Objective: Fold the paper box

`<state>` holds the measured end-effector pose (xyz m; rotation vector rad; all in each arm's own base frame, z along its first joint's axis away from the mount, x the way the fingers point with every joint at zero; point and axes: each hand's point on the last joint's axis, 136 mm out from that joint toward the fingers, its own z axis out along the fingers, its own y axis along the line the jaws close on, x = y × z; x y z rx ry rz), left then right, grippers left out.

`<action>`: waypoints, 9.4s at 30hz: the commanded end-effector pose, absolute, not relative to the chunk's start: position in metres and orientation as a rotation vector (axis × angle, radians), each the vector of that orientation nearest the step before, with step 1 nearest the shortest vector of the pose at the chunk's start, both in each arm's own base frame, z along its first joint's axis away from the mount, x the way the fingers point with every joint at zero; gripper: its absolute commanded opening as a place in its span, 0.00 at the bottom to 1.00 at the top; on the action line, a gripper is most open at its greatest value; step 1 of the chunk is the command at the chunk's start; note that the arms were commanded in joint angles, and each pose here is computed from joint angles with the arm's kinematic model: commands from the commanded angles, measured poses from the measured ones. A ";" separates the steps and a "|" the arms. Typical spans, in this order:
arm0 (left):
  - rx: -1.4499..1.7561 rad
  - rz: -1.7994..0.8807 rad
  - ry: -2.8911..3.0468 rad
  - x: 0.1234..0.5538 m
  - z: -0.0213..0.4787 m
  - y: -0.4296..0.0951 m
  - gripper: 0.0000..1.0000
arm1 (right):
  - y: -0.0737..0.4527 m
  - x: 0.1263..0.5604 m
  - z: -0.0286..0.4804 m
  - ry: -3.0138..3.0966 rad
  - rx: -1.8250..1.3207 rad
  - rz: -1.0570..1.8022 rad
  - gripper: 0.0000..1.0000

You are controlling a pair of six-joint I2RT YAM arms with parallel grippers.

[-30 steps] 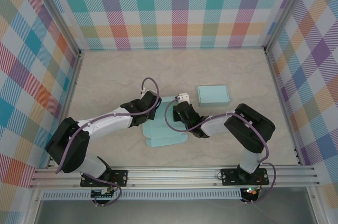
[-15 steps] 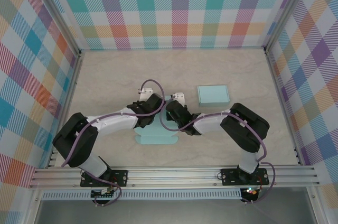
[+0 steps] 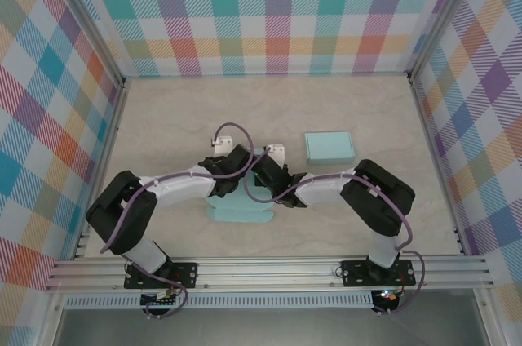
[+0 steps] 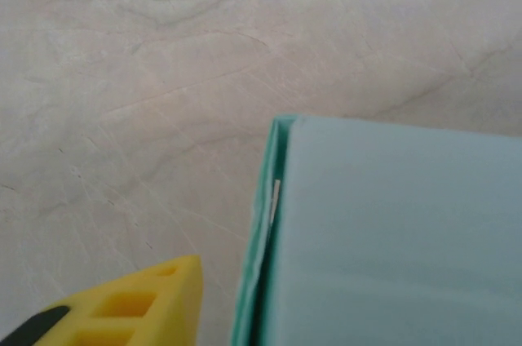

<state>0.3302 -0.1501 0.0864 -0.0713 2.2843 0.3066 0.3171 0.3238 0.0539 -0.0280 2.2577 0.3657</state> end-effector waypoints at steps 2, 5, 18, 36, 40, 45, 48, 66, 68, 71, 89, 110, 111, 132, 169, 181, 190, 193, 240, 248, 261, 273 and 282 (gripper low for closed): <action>-0.042 0.167 2.294 0.318 0.092 -0.160 0.43 | 0.323 0.309 0.040 2.323 -0.021 0.334 0.00; -0.058 0.147 2.297 0.310 0.092 -0.154 0.44 | 0.324 0.309 0.040 2.324 -0.019 0.335 0.00; -0.129 0.172 2.300 0.284 0.083 -0.125 0.59 | 0.322 0.310 0.040 2.325 -0.015 0.321 0.00; -0.243 0.493 2.171 0.319 0.079 -0.113 0.17 | 0.322 0.305 0.037 2.341 -0.010 0.356 0.00; -0.302 0.511 2.172 0.318 0.079 -0.112 0.04 | 0.322 0.303 0.032 2.354 -0.004 0.351 0.00; -0.253 0.375 2.252 0.319 0.073 -0.132 0.23 | 0.318 0.303 0.029 2.368 0.009 0.318 0.00; -0.198 0.236 2.321 0.314 0.076 -0.150 0.77 | 0.312 0.304 0.031 2.378 0.013 0.268 0.00; -0.255 -0.240 2.250 0.260 0.177 -0.142 1.00 | 0.277 0.268 0.058 2.698 -0.213 0.146 0.00; -0.302 -0.200 2.201 0.257 0.186 -0.125 1.00 | 0.273 0.259 0.059 2.766 -0.289 0.141 0.00; -0.334 -0.155 2.168 0.254 0.191 -0.110 1.00 | 0.267 0.246 0.056 2.870 -0.425 0.123 0.00; -0.335 -0.122 2.151 0.255 0.196 -0.104 1.00 | 0.234 0.281 -0.004 2.956 -0.674 -0.513 0.00; -0.485 -0.011 2.012 0.232 0.207 -0.049 1.00 | 0.251 0.287 -0.039 2.920 -0.713 -0.735 0.09; -0.480 -0.011 2.014 0.232 0.206 -0.049 1.00 | 0.253 0.288 -0.031 2.910 -0.714 -0.716 0.18; -0.379 0.208 2.133 0.249 0.193 -0.044 1.00 | 0.311 0.334 0.154 2.552 -0.668 -0.165 0.99; -0.288 0.245 2.640 0.322 0.039 -0.080 1.00 | 0.227 0.214 0.083 2.564 0.155 0.629 0.76; -0.272 0.129 2.683 0.296 0.026 -0.101 1.00 | 0.268 0.234 0.048 2.657 0.091 0.659 0.46; -0.260 0.070 2.676 0.268 0.024 -0.119 1.00 | 0.274 0.277 0.035 2.663 0.129 0.719 0.45; -0.296 0.030 2.654 0.256 0.026 -0.124 1.00 | 0.282 0.294 0.035 2.670 0.097 0.754 0.45; 0.675 -0.482 2.005 0.341 0.169 -0.178 0.90 | 0.201 0.232 0.158 2.341 -0.221 0.629 0.81; 0.805 -0.476 2.004 0.376 0.159 -0.189 0.92 | 0.233 0.238 0.154 2.354 -0.359 0.577 0.79; 1.009 -0.617 2.008 0.387 0.152 -0.209 0.96 | 0.260 0.266 0.150 2.353 -0.418 0.523 0.57; 1.017 -0.627 2.059 0.377 0.147 -0.206 0.83 | 0.269 0.290 0.140 2.300 -0.591 0.360 0.12; 0.978 -0.578 2.090 0.380 0.139 -0.190 0.68 | 0.278 0.301 0.136 2.235 -0.776 0.331 0.08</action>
